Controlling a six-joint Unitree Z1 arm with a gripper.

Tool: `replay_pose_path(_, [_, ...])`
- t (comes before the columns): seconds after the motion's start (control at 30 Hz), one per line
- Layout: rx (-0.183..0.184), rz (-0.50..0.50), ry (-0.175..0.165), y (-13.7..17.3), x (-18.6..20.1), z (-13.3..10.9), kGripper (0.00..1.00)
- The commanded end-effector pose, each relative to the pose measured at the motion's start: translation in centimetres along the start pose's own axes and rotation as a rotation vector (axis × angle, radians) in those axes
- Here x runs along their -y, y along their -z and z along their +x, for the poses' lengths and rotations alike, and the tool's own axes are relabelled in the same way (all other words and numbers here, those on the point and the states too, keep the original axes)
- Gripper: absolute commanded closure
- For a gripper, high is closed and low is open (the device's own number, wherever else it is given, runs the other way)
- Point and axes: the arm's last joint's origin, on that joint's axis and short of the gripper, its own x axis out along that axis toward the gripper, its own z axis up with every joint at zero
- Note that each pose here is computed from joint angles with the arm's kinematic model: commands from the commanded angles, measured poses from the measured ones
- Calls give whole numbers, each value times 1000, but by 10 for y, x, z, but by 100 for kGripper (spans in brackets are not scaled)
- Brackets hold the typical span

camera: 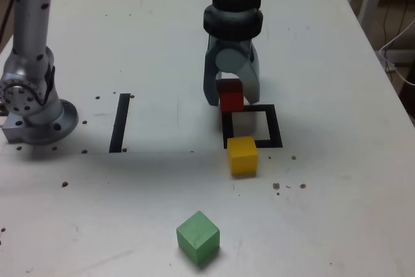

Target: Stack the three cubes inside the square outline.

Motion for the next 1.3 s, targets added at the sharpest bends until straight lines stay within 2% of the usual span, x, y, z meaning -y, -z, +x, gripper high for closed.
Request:
replay_pose_path(0.0, [-10,-13,0,-4,3,3,75])
replay_pose_path(0.33, [-18,-39,-12,-22,21,9,75])
replay_pose_path(1.0, [-36,-27,-10,-33,27,18,74])
replay_pose_path(1.07, [-38,-26,-9,-35,27,21,67])
replay_pose_path(1.1, [-38,-25,-9,-36,27,22,59])
replay_pose_path(1.27, [-38,-19,-12,-37,26,26,10])
